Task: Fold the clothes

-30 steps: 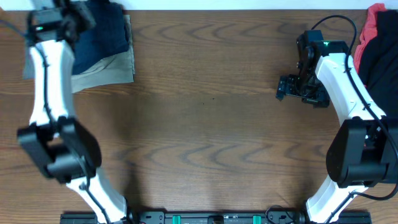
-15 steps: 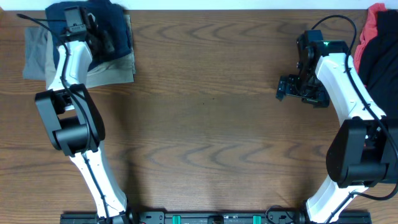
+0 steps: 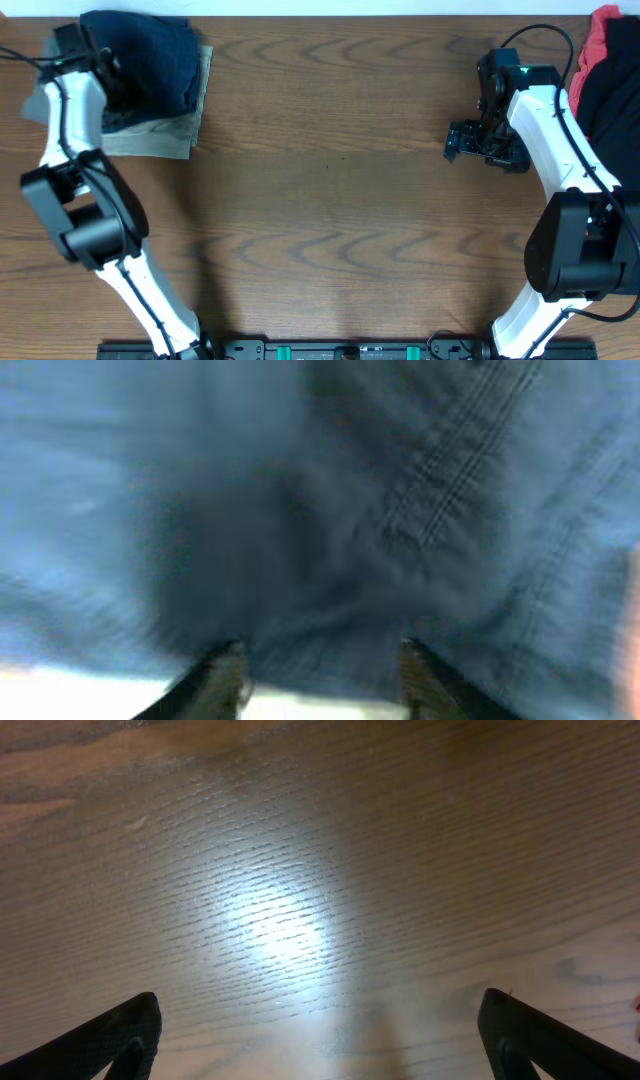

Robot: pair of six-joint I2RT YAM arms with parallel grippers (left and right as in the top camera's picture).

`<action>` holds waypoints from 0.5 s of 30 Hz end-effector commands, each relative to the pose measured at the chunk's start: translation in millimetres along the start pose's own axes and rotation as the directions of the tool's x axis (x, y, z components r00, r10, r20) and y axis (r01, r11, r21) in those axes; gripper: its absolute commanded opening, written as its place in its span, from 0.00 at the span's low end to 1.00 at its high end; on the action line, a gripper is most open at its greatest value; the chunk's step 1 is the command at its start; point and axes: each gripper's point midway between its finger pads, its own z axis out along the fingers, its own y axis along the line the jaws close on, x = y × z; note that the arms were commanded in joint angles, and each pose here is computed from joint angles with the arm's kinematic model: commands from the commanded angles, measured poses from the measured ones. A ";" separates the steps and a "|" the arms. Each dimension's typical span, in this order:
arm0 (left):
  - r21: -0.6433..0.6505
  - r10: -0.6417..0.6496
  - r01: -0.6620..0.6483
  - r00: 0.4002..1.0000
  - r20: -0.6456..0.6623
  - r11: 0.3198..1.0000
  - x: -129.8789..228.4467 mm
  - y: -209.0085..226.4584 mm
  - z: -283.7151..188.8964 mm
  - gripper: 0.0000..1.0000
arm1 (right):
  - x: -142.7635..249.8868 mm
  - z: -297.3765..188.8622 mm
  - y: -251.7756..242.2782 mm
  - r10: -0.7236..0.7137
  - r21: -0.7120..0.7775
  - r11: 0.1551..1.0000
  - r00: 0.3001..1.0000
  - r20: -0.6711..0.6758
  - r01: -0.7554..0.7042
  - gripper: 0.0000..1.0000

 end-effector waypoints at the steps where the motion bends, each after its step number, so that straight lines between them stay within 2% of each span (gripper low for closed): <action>1: 0.026 0.026 -0.031 0.984 0.176 0.999 -27.5 -18.4 -83.4 0.74 | -1.4 -1.0 0.4 0.018 -0.002 1.000 1.000 0.004 -0.018 0.99; 3: 0.047 0.000 -0.012 0.970 0.241 0.999 -32.6 -24.7 -120.3 1.00 | -1.4 -1.0 0.4 0.018 -0.002 1.000 1.000 0.004 -0.018 0.99; 8: 0.103 -0.115 0.087 0.943 0.312 0.991 -17.9 -30.1 -199.8 0.98 | -1.4 -1.0 0.4 0.018 -0.002 1.000 1.000 0.004 -0.018 0.99; 15: 0.203 -0.126 0.081 0.967 0.220 0.976 59.8 -42.8 -278.6 0.98 | -1.4 -1.0 0.4 0.018 -0.002 1.000 1.000 0.004 -0.018 0.99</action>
